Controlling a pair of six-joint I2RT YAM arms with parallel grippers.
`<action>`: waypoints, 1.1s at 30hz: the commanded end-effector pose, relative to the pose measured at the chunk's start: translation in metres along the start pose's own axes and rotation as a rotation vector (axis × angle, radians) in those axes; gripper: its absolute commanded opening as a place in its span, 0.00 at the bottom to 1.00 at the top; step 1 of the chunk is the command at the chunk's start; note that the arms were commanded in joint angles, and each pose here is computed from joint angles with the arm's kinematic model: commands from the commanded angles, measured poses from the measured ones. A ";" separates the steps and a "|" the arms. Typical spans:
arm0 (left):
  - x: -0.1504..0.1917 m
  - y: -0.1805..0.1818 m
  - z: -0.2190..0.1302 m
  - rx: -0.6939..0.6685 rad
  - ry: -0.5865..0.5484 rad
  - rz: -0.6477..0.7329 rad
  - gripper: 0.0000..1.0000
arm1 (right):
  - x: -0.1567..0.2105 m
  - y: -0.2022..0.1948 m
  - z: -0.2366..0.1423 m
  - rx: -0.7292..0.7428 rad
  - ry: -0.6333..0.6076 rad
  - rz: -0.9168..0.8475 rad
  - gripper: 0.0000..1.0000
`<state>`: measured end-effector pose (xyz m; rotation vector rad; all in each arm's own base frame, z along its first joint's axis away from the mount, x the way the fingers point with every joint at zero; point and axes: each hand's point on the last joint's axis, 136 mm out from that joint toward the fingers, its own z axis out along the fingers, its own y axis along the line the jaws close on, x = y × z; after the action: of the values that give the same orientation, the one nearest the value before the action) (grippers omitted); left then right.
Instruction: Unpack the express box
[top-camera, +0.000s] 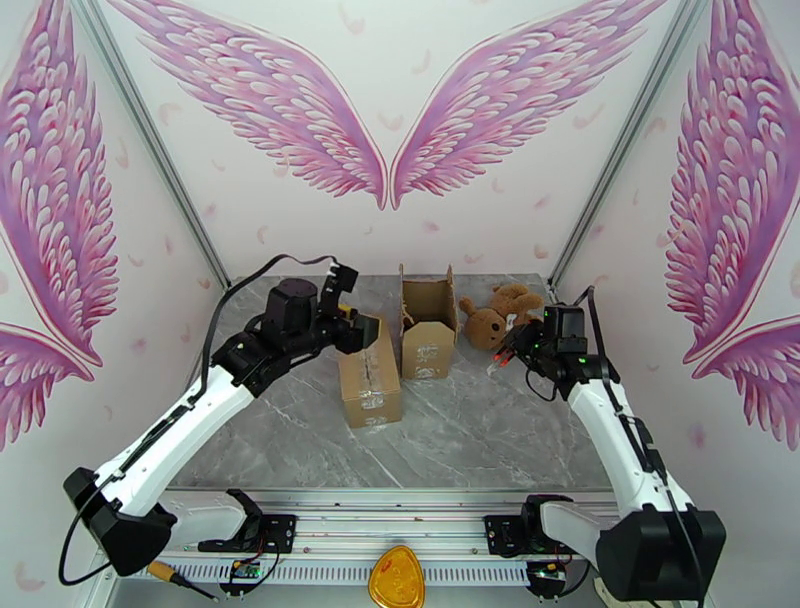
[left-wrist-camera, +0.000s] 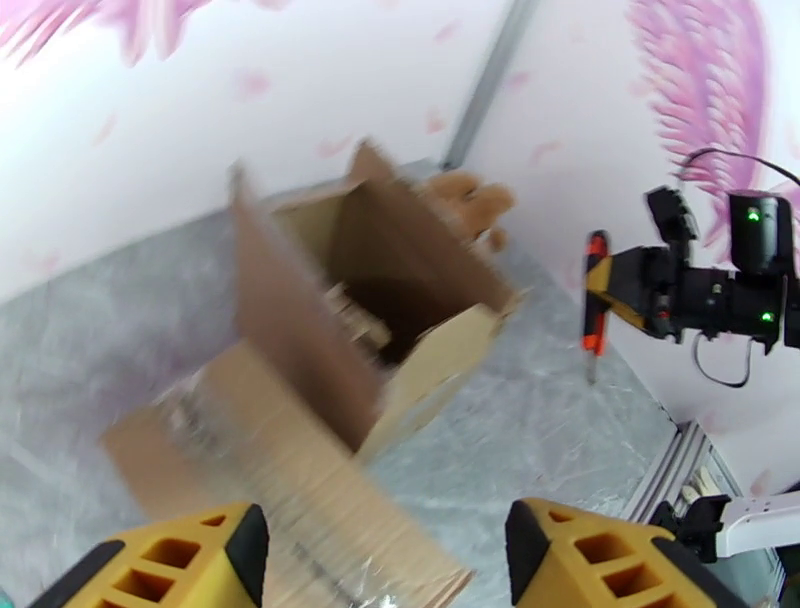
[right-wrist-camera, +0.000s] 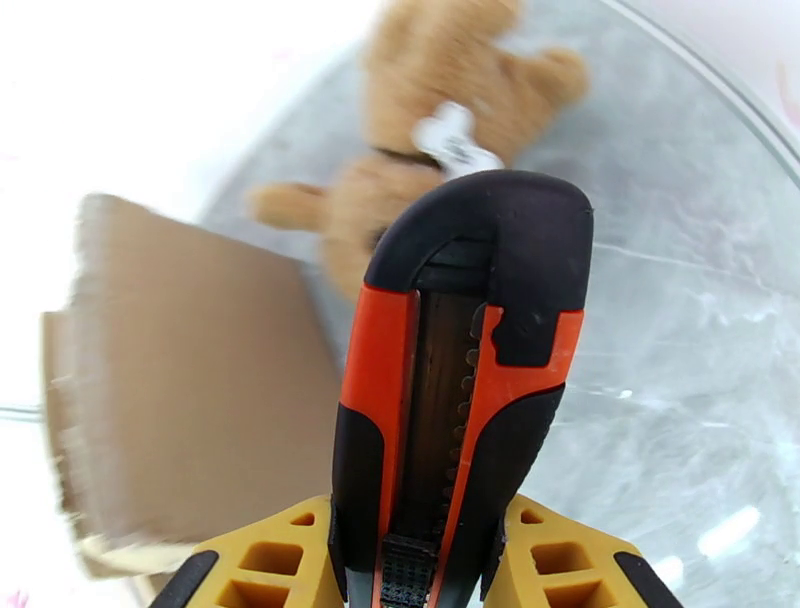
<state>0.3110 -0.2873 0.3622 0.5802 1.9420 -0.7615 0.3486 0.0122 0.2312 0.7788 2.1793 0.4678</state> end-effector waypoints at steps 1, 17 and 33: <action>-0.015 -0.042 0.032 0.134 -0.023 0.090 0.60 | -0.015 0.040 -0.029 -0.116 -0.063 -0.010 0.34; 0.009 -0.132 0.122 0.469 0.100 0.043 0.58 | -0.012 0.114 -0.083 -0.296 -0.134 -0.086 0.33; 0.015 -0.138 0.150 0.547 0.184 -0.017 0.34 | -0.013 0.148 -0.097 -0.437 -0.180 -0.117 0.32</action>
<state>0.3042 -0.4864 0.3172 0.9708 1.9277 -1.2642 0.3388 0.1035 0.3511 0.4604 1.9489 0.7028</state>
